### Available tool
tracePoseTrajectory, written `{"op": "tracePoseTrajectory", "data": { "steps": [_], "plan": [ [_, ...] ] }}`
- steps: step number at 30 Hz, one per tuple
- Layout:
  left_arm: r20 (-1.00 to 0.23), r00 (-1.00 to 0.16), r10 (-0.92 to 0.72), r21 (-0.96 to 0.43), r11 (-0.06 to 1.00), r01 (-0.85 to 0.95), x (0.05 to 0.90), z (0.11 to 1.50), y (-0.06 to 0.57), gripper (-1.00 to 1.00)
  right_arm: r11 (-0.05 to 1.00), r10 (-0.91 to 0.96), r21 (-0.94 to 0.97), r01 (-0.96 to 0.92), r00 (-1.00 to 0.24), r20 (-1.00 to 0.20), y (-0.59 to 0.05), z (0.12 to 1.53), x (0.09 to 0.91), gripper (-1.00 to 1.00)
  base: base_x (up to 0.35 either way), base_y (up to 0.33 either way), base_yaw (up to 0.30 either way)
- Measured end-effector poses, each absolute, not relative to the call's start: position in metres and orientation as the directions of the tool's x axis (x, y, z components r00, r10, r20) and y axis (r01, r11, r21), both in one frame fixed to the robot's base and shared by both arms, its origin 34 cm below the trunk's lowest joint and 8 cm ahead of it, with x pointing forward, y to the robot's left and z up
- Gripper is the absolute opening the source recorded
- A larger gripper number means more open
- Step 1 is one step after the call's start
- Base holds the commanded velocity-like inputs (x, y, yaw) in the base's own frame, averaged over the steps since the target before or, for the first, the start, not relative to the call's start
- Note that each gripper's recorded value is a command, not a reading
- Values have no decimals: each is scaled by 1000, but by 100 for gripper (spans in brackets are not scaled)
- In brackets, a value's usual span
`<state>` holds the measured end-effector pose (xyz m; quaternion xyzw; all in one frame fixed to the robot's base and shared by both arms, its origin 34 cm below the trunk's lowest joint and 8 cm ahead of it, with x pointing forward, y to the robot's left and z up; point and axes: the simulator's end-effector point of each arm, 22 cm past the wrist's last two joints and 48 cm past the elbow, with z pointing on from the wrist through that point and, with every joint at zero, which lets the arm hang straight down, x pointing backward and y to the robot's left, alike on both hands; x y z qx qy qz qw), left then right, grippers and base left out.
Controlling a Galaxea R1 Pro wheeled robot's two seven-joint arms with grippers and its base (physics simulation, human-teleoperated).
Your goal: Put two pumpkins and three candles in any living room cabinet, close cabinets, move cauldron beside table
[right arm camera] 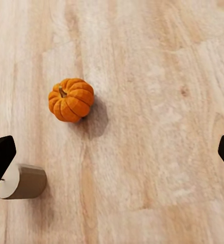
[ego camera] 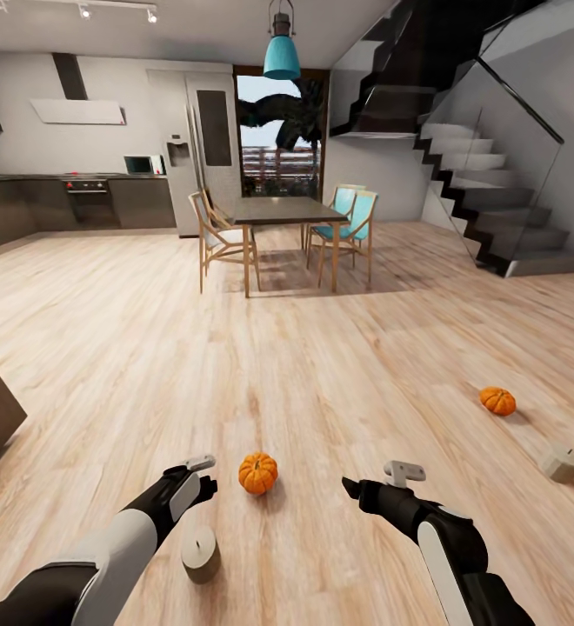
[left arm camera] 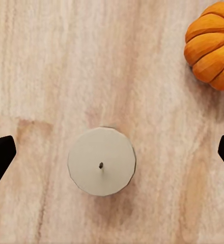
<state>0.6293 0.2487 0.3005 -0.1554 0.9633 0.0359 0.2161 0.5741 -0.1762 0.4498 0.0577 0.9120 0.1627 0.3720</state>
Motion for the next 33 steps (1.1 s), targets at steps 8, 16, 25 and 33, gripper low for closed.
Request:
{"op": "tracePoseTrajectory", "data": {
  "steps": [8,16,25,33],
  "plan": [
    [-428,-858,-285,2,949,-316,629,301,249,100,940,227,340,-16,-716,-660,-176,450,574,100,114,56,0],
    [-427,-857,-287,1,948,-317,629,300,249,100,940,227,339,-15,-716,-660,-176,450,574,100,20,82,0],
    [-428,-857,-288,1,948,-319,629,301,250,100,941,226,338,-15,-716,-661,-177,450,574,100,2,29,0],
    [-421,-860,-289,3,948,-319,628,296,250,100,941,226,338,-12,-721,-655,-177,445,574,100,0,3,0]
  ]
}}
